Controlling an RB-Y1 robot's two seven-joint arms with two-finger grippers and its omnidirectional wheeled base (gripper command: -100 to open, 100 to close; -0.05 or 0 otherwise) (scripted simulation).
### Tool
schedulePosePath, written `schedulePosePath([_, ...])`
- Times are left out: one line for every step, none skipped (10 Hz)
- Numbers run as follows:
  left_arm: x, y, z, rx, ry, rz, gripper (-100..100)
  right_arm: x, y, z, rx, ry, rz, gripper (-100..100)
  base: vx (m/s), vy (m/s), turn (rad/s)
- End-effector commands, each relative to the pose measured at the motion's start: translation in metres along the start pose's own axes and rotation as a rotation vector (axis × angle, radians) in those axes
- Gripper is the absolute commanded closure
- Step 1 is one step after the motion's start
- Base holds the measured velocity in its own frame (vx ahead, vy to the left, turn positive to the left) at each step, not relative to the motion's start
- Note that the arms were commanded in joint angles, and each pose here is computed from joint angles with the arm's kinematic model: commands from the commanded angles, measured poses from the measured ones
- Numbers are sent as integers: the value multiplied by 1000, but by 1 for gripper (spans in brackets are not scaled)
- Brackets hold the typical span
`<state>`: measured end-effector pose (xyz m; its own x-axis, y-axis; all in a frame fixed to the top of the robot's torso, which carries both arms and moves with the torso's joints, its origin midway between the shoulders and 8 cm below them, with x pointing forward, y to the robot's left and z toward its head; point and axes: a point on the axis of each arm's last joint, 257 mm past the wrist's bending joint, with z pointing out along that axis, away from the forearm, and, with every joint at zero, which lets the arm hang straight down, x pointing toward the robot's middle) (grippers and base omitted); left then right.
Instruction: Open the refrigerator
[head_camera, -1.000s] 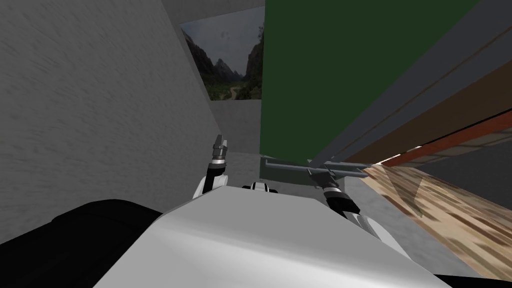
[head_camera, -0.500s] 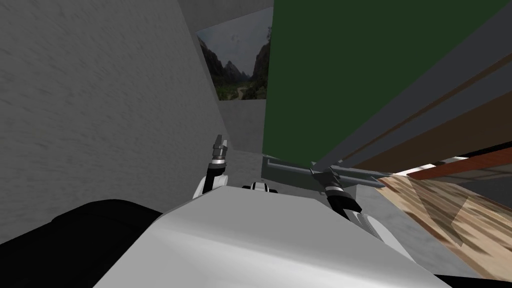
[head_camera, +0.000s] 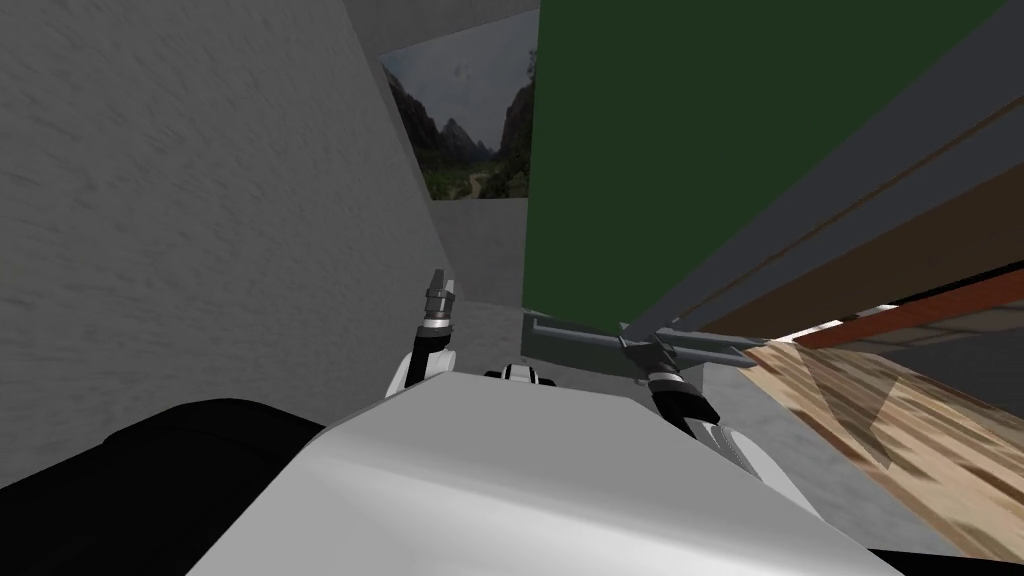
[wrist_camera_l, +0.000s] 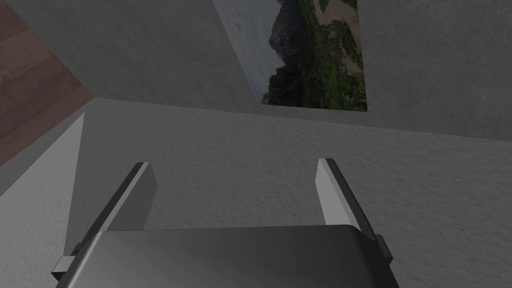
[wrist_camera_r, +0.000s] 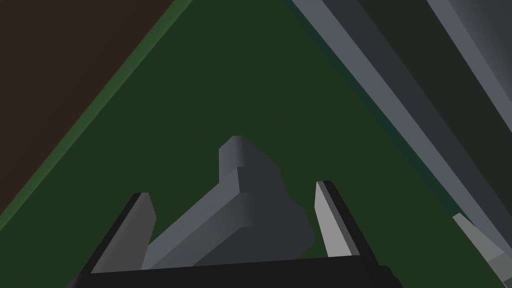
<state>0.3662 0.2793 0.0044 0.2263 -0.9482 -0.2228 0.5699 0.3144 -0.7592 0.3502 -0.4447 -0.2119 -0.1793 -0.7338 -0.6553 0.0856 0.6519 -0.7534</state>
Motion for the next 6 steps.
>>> schedulePosePath([0, 0, 0, 0, 0, 0, 0, -11, 10, -7, -35, -40, -9, 100, 50, 33, -207])
schedulePosePath([0, 0, 0, 0, 0, 0, 0, -9, 9, -4, -29, -32, -4, 100, 23, 21, -39])
schedulePosePath([0, 0, 0, 0, 0, 0, 0, -3, 1, -8, -2, -5, 0, 100, -12, 135, -144])
schedulePosePath([0, 0, 0, 0, 0, 0, 0, 1, -4, -10, 13, 11, 1, 100, -21, 227, -169])
schedulePosePath([0, 0, 0, 0, 0, 0, 0, 5, -8, -12, 28, 26, 3, 100, -35, 247, -147])
schedulePosePath([0, 0, 0, 0, 0, -1, 0, 9, -13, -14, 44, 42, 5, 100, -59, 221, -134])
